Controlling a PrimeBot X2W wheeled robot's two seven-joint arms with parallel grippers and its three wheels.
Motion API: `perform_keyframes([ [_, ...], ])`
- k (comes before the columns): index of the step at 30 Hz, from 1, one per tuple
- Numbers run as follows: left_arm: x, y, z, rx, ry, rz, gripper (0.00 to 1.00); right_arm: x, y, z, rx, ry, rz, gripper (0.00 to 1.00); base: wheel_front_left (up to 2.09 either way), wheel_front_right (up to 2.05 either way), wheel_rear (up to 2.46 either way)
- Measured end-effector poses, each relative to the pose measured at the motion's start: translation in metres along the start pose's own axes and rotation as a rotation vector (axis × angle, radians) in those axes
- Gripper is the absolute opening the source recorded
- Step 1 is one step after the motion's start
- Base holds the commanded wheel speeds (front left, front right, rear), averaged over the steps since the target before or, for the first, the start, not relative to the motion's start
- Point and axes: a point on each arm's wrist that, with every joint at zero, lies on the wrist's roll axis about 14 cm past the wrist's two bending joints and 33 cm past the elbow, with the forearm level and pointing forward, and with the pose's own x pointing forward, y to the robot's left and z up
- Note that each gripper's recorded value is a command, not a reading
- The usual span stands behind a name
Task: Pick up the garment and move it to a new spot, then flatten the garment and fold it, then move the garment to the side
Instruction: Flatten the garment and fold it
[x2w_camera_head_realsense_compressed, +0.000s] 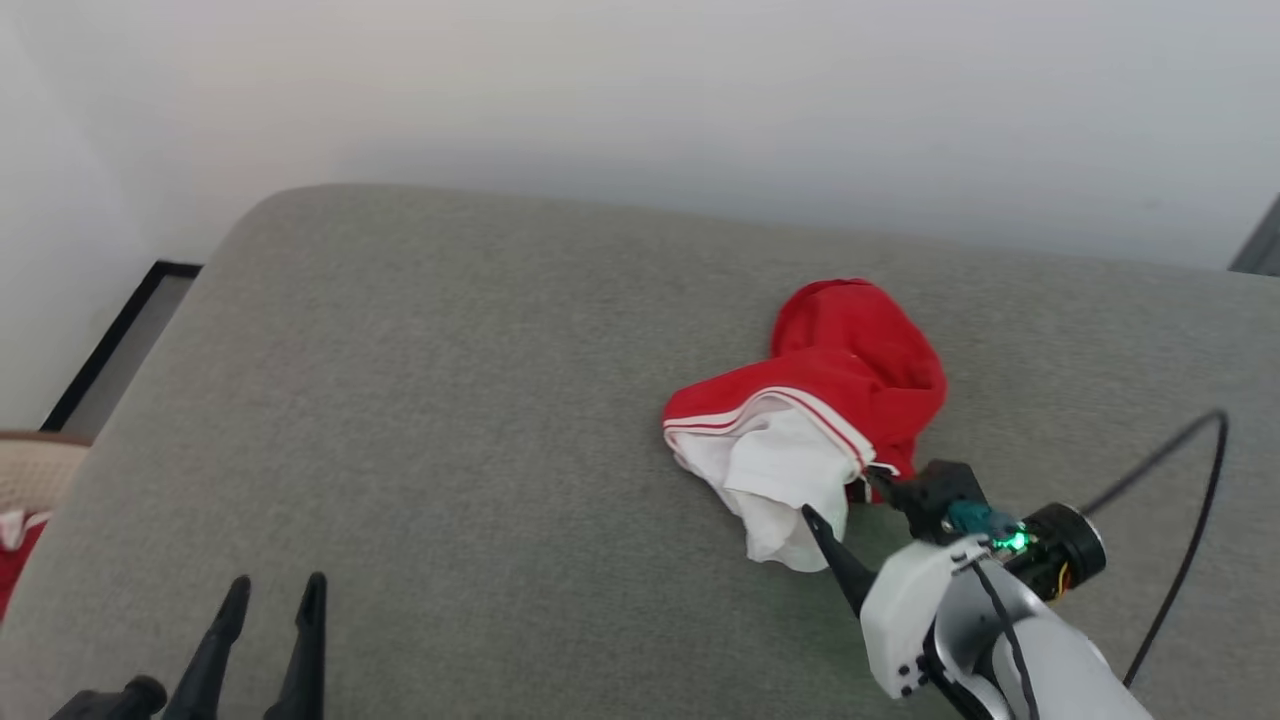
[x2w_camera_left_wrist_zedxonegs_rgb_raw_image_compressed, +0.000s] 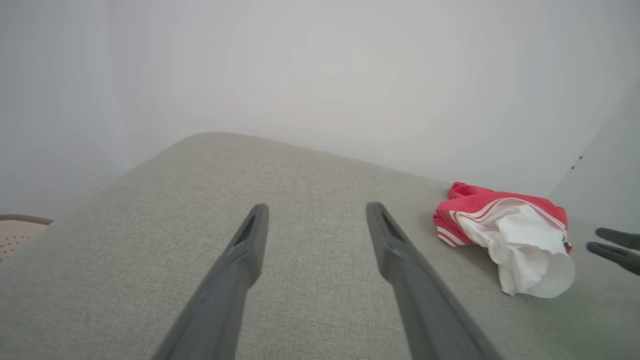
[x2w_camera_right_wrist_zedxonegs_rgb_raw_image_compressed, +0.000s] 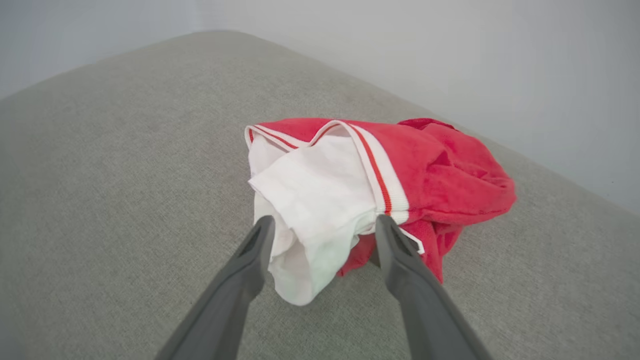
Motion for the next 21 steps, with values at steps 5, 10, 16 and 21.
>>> perform_keyframes([
  [5,-0.001,0.003,-0.002,-0.007,0.007,0.022,1.0,0.023,0.009,-0.013,-0.065,0.124,0.052,1.0,0.0,0.0,0.0],
  [10,-0.002,0.006,-0.004,-0.01,0.011,0.044,1.0,0.042,0.006,-0.025,-0.165,0.22,0.066,1.0,0.0,0.0,0.0],
  [16,-0.003,0.012,-0.006,-0.015,0.018,0.072,1.0,0.056,0.005,-0.036,-0.215,0.29,0.071,0.0,0.0,0.0,0.0],
  [21,-0.001,0.014,-0.007,-0.019,0.021,0.084,1.0,0.065,0.009,-0.031,-0.193,0.279,0.079,0.0,0.0,0.0,0.0],
])
